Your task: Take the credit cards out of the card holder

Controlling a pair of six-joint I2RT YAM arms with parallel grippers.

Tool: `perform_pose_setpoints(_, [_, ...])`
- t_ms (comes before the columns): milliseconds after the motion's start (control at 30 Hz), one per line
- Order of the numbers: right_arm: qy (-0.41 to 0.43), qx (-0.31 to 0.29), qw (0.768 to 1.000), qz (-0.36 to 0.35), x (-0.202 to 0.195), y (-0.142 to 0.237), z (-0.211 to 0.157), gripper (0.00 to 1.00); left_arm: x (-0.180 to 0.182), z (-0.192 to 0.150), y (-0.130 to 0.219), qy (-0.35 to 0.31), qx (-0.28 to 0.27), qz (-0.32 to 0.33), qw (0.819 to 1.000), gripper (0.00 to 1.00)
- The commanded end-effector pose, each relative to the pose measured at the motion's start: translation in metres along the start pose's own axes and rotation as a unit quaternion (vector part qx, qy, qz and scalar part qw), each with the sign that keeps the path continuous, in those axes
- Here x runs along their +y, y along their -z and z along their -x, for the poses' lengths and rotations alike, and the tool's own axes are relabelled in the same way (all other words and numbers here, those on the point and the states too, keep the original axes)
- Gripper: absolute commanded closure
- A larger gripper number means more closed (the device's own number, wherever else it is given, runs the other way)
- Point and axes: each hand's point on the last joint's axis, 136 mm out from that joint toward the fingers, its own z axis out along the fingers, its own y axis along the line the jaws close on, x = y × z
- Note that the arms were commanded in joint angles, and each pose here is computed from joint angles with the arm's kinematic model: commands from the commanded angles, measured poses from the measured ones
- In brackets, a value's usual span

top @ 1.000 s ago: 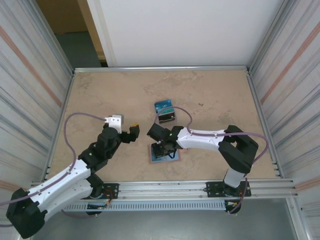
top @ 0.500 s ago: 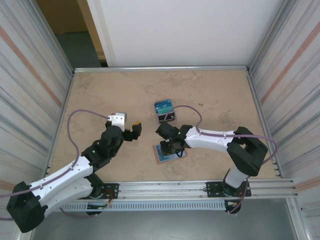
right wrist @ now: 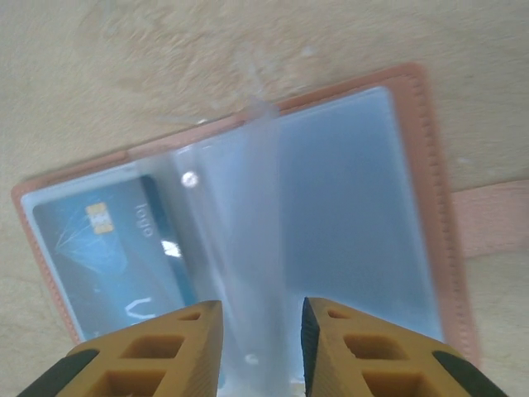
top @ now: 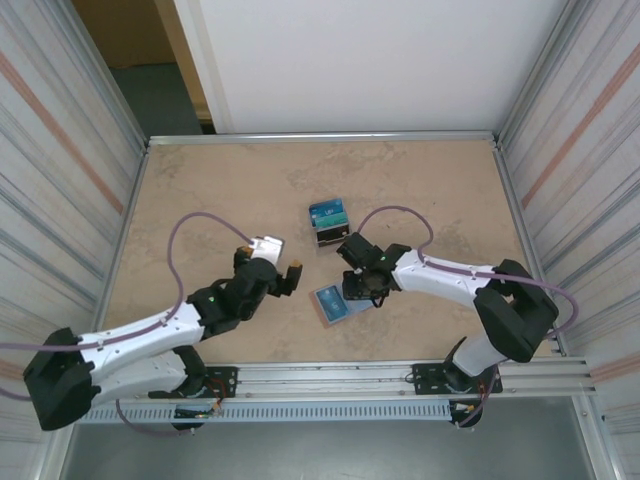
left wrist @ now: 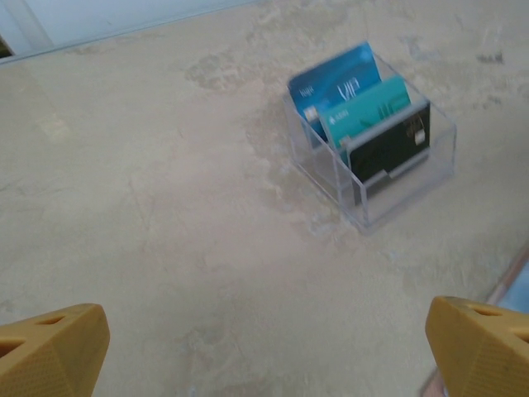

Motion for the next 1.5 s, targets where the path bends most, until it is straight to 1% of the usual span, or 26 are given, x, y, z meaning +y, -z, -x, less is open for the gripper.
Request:
perform_pose_setpoints(0, [-0.02,-0.013,1.0,0.01,-0.008,0.007,0.008,0.68,-0.014,0.001,-0.002,-0.027,0.009,0.007,1.0,0.01])
perform_pose_setpoints(133, [-0.039,-0.015,0.999,0.003,-0.023,0.007,0.012,0.67,-0.043,-0.015,-0.009,-0.086,0.037,0.018,0.995,0.01])
perform_pose_setpoints(233, [-0.054,-0.015,0.998,0.001,-0.033,0.007,0.013,0.67,-0.056,-0.029,-0.015,-0.111,0.067,0.03,0.991,0.01])
perform_pose_setpoints(300, [-0.061,-0.014,0.998,0.0,-0.037,0.006,0.012,0.68,-0.063,-0.038,-0.018,-0.112,0.085,0.021,0.99,0.01])
perform_pose_setpoints(400, [-0.07,-0.017,0.997,-0.001,-0.042,0.008,0.013,0.68,-0.071,-0.05,-0.021,-0.096,0.101,0.002,0.99,0.01])
perform_pose_setpoints(500, [-0.075,-0.027,0.997,0.016,-0.039,0.013,0.016,0.67,-0.075,-0.061,-0.021,-0.083,0.113,-0.012,0.99,0.01])
perform_pose_setpoints(733, [-0.07,-0.054,0.992,0.084,-0.017,0.034,0.025,0.64,-0.076,-0.086,-0.029,-0.087,0.142,-0.014,0.986,0.02])
perform_pose_setpoints(833, [-0.075,-0.045,0.99,0.108,-0.01,0.037,0.024,0.64,-0.077,-0.094,-0.037,-0.08,0.153,-0.015,0.985,0.01])
perform_pose_setpoints(967, [-0.084,-0.028,0.988,0.123,-0.007,0.034,0.021,0.67,-0.074,-0.103,-0.047,-0.072,0.164,-0.012,0.984,0.01])
perform_pose_setpoints(1100, [-0.098,-0.006,0.982,0.159,-0.001,0.028,0.018,0.69,-0.066,-0.105,-0.057,-0.07,0.173,-0.001,0.982,0.01])
perform_pose_setpoints(1167, [-0.099,0.004,0.976,0.193,0.007,0.026,0.017,0.71,-0.061,-0.106,-0.062,-0.064,0.178,0.003,0.982,0.01])
perform_pose_setpoints(1267, [-0.102,0.01,0.97,0.22,0.013,0.024,0.016,0.73,-0.057,-0.103,-0.065,-0.065,0.176,0.007,0.982,0.01])
perform_pose_setpoints(1467, [-0.108,0.017,0.966,0.234,0.014,0.017,0.012,0.76,-0.052,-0.099,-0.066,-0.077,0.174,0.016,0.982,0.01])
